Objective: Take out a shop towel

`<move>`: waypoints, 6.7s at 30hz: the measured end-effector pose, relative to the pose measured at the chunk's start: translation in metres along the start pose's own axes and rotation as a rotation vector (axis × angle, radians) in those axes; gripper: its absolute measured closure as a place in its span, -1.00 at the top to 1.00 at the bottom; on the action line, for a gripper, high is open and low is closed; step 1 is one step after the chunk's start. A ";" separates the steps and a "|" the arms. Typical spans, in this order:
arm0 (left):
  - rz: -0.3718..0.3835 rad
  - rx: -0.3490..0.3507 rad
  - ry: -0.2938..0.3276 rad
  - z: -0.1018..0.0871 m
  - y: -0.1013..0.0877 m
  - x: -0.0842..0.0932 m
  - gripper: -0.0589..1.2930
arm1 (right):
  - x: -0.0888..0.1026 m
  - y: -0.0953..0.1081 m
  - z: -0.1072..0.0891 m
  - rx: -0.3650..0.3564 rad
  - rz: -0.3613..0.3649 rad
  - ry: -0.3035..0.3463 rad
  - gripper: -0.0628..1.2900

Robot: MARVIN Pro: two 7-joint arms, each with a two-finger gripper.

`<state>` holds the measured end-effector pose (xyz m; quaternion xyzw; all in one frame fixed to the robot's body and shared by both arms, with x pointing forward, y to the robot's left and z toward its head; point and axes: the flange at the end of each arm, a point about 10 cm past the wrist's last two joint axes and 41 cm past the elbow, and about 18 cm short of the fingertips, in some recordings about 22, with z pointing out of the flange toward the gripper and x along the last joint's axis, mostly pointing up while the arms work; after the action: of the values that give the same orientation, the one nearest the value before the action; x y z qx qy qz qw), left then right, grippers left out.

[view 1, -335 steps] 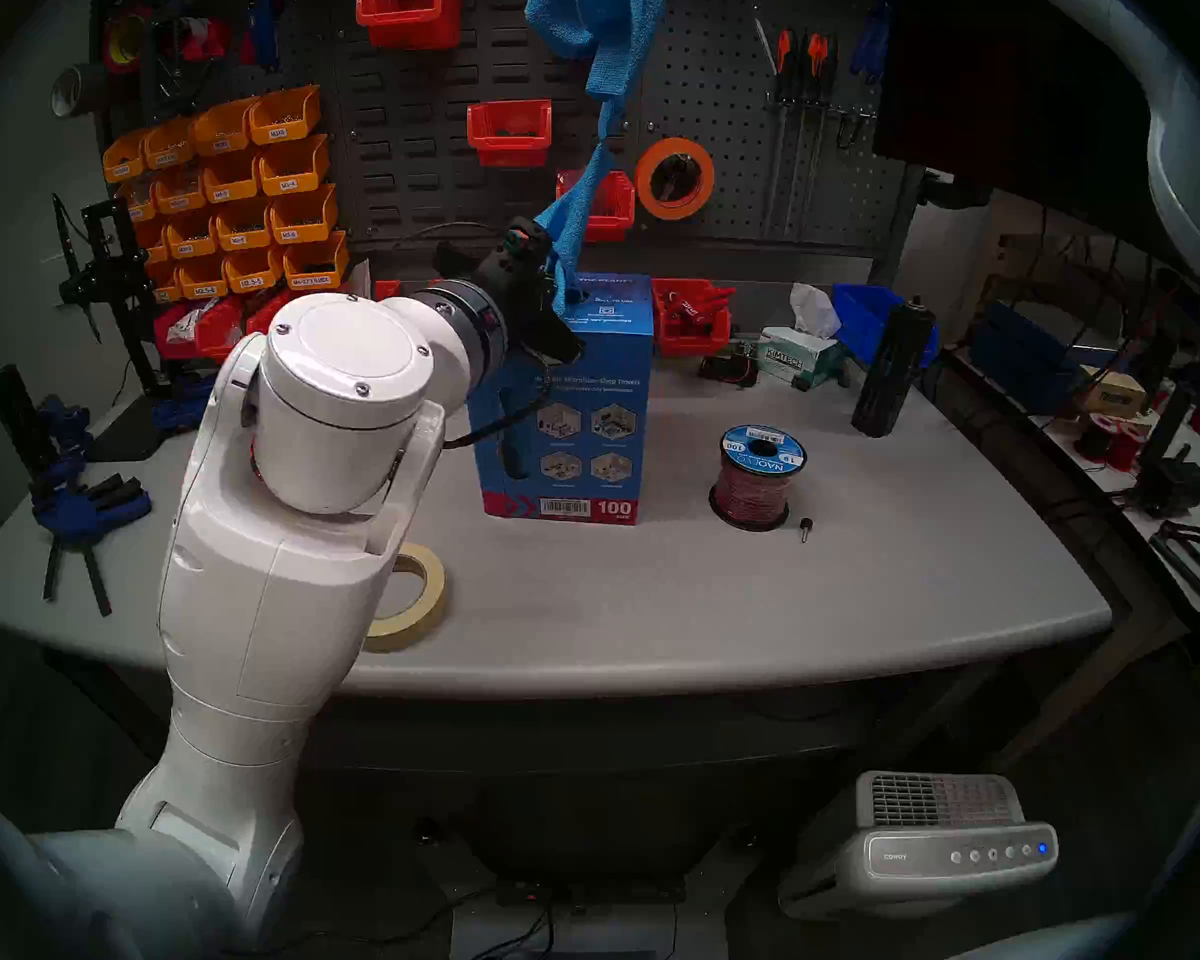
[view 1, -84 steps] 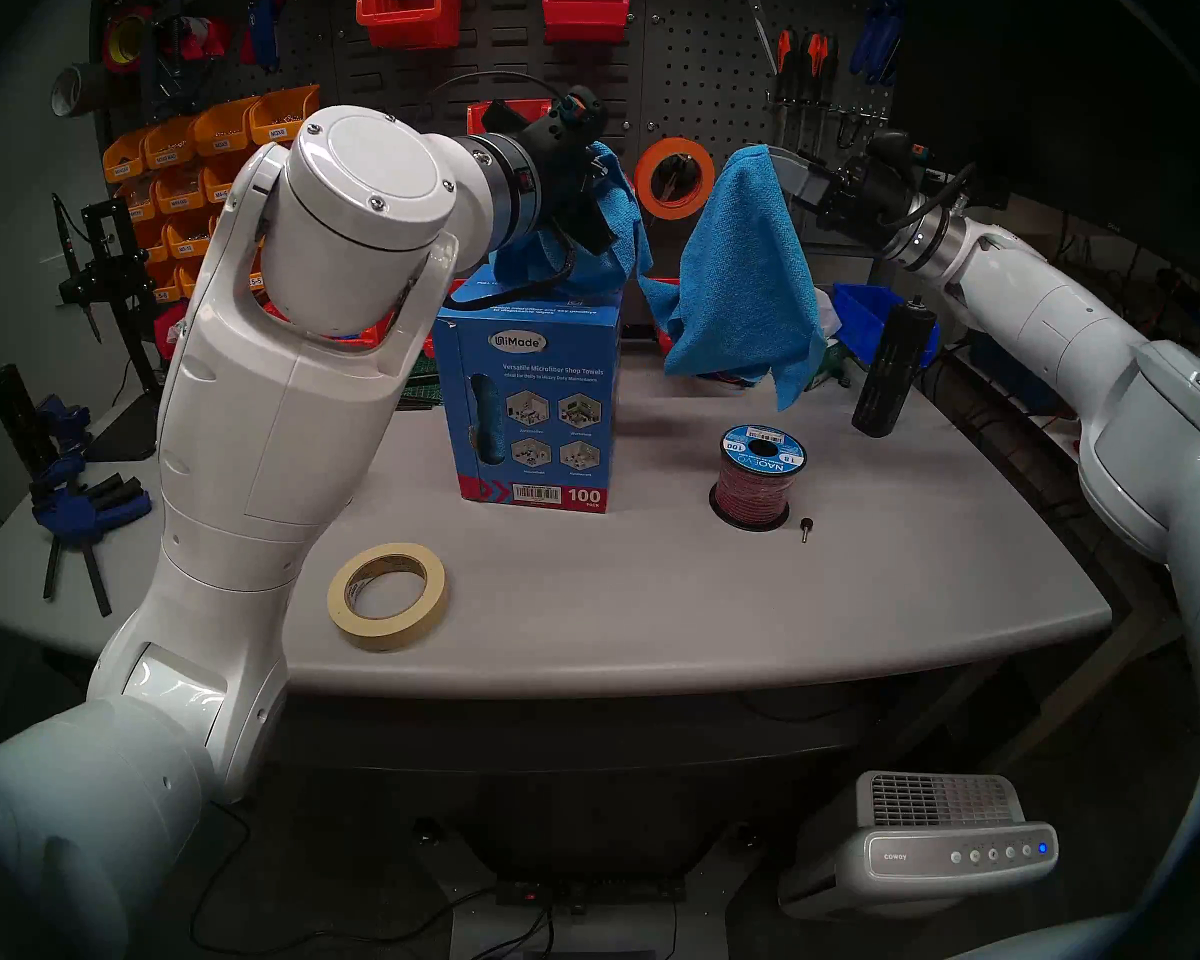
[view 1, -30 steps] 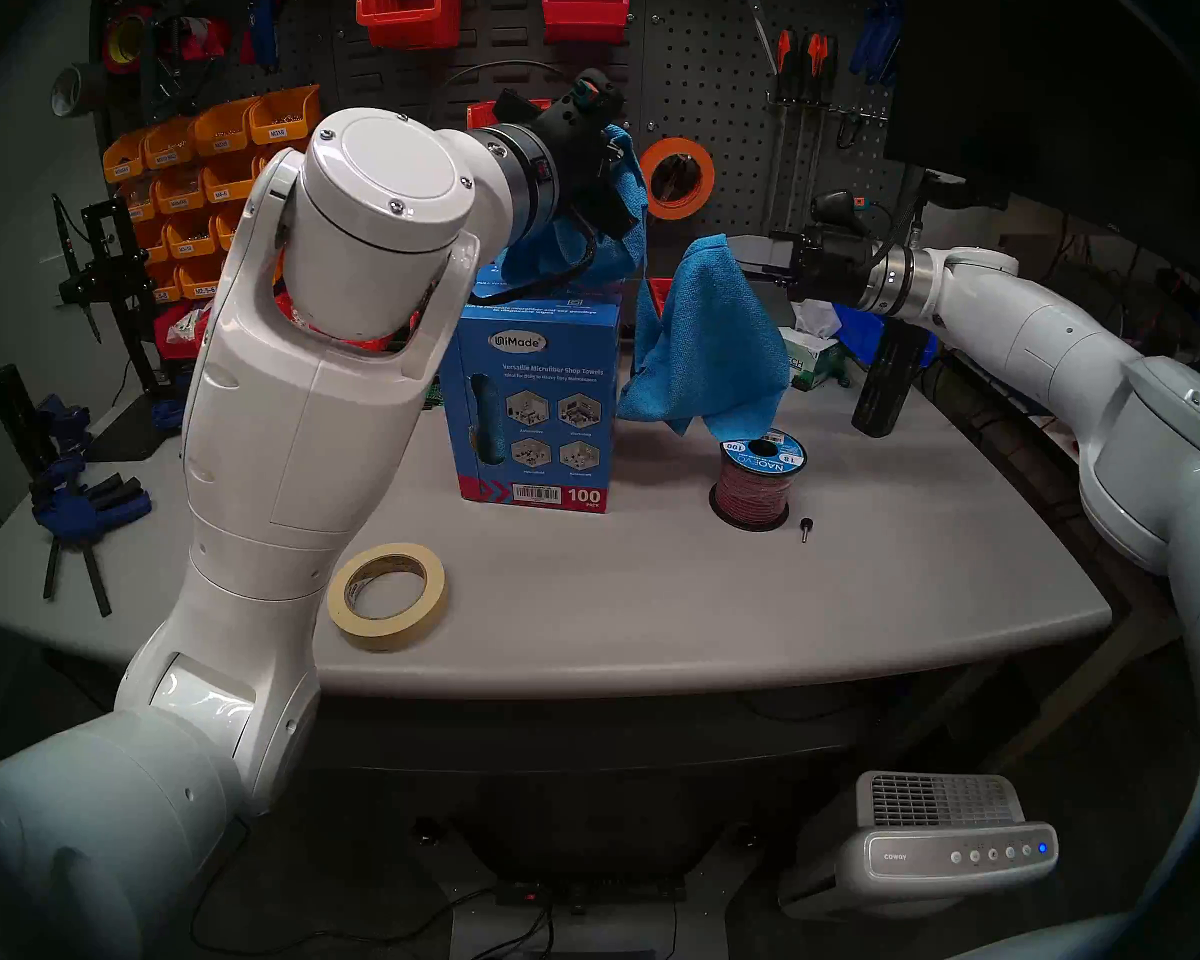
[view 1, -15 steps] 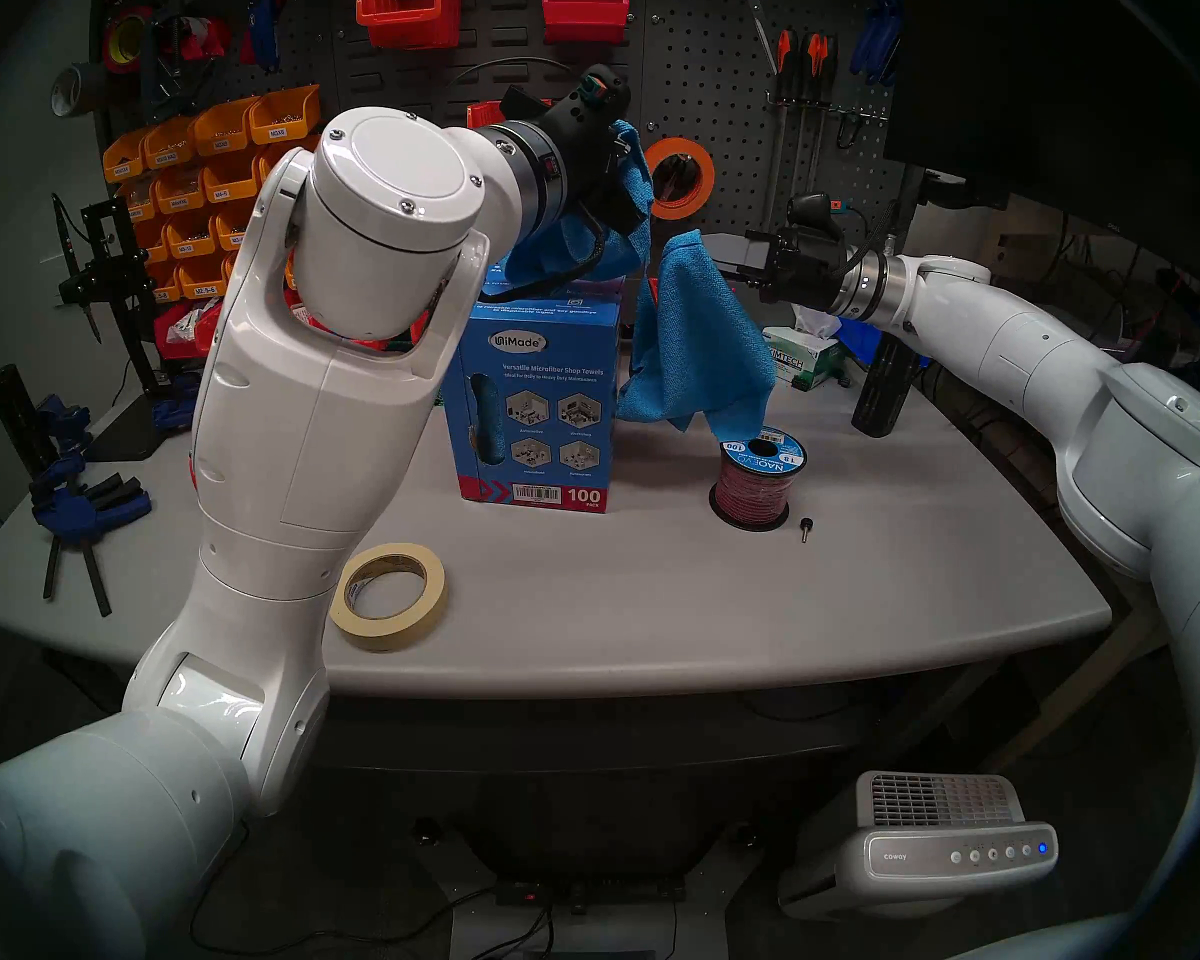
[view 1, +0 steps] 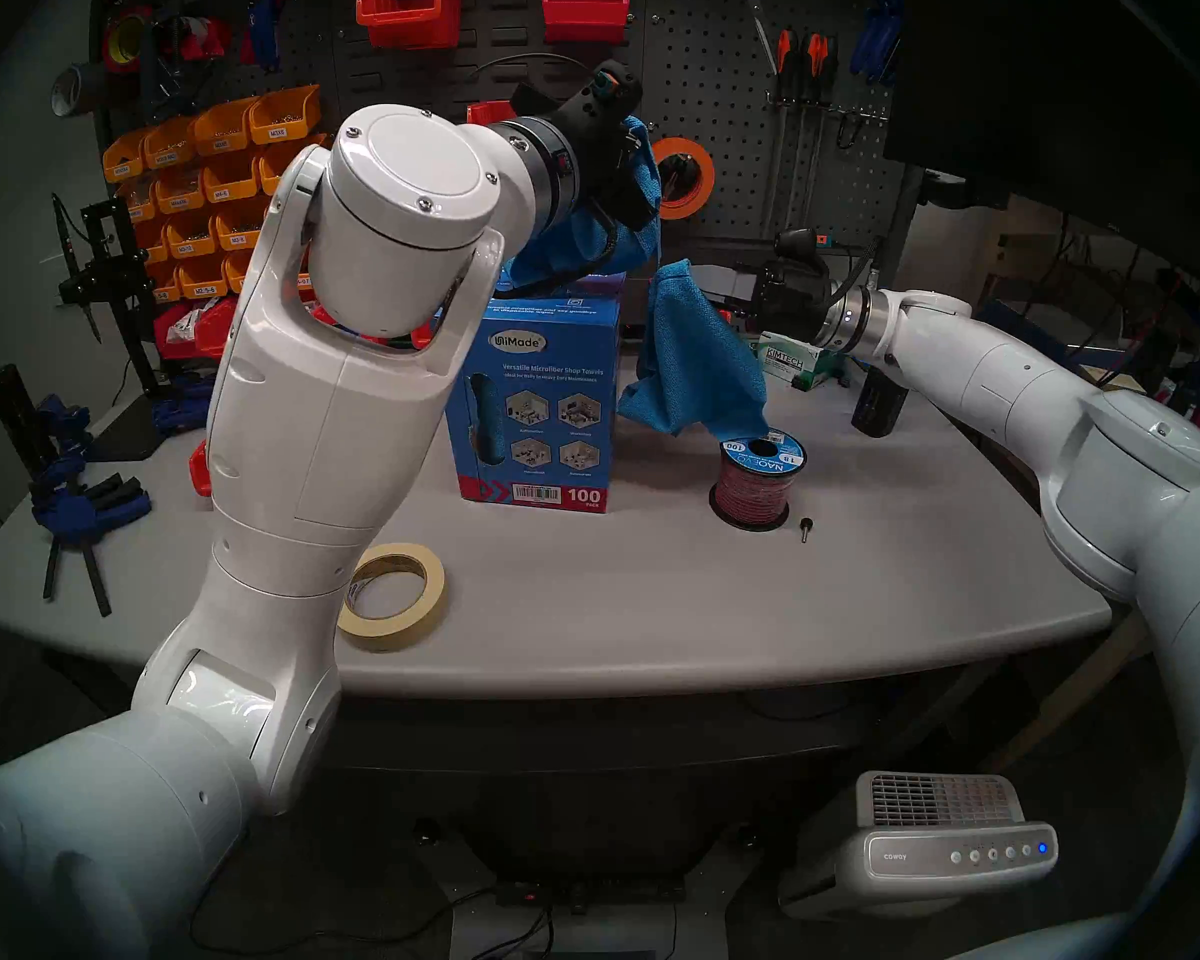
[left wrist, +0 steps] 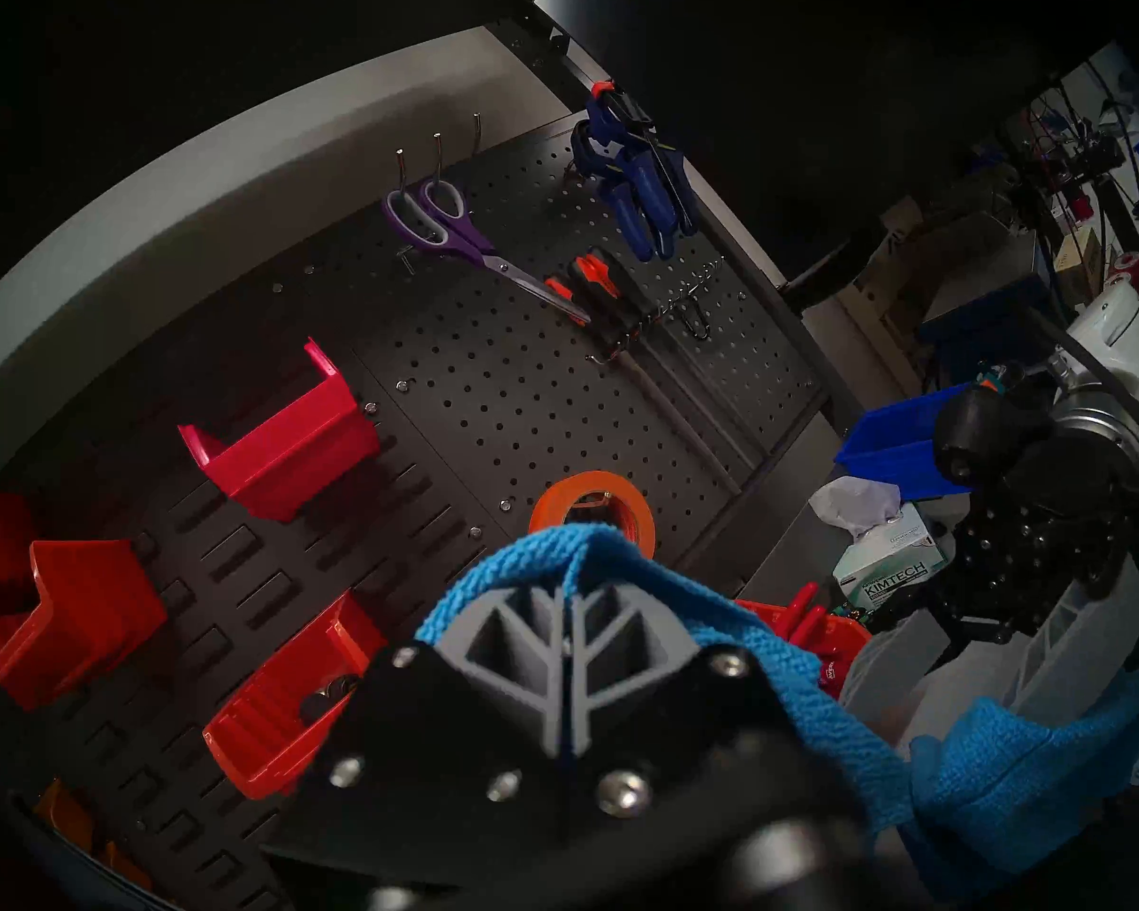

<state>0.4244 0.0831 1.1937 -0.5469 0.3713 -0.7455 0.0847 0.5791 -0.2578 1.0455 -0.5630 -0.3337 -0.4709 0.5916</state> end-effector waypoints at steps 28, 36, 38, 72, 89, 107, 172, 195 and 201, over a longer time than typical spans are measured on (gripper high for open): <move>-0.004 0.015 0.007 0.005 -0.002 0.000 -0.94 | -0.006 0.005 -0.011 -0.020 0.048 0.078 -0.96; -0.007 0.012 0.004 0.008 -0.001 -0.002 -0.94 | -0.038 0.013 -0.038 -0.077 0.097 0.097 -0.96; -0.007 0.012 0.004 0.009 -0.001 -0.002 -0.94 | -0.049 0.015 -0.047 -0.097 0.108 0.099 -0.96; -0.026 0.145 -0.060 -0.007 -0.036 -0.036 -0.94 | 0.001 0.004 -0.043 -0.052 -0.021 0.228 -0.96; -0.051 0.174 -0.146 -0.033 -0.030 -0.079 -0.94 | 0.066 -0.024 -0.057 -0.023 -0.214 0.257 -0.96; -0.094 0.172 -0.112 -0.048 -0.016 -0.078 -0.94 | 0.045 -0.026 -0.070 -0.079 -0.256 0.005 0.72; 0.213 -0.252 -0.049 -0.041 -0.030 -0.035 0.91 | 0.138 -0.044 -0.063 -0.218 -0.211 -0.147 0.92; 0.368 -0.353 -0.174 -0.048 -0.082 -0.046 0.91 | 0.138 -0.042 -0.061 -0.225 -0.199 -0.141 0.92; 0.409 -0.362 -0.185 -0.051 -0.097 -0.039 0.91 | 0.139 -0.042 -0.057 -0.218 -0.201 -0.140 0.92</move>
<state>0.4224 0.1964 1.2208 -0.5327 0.5915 -0.5816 0.1678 0.5787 -0.3354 1.1811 -0.6193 -0.3757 -0.5206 0.4521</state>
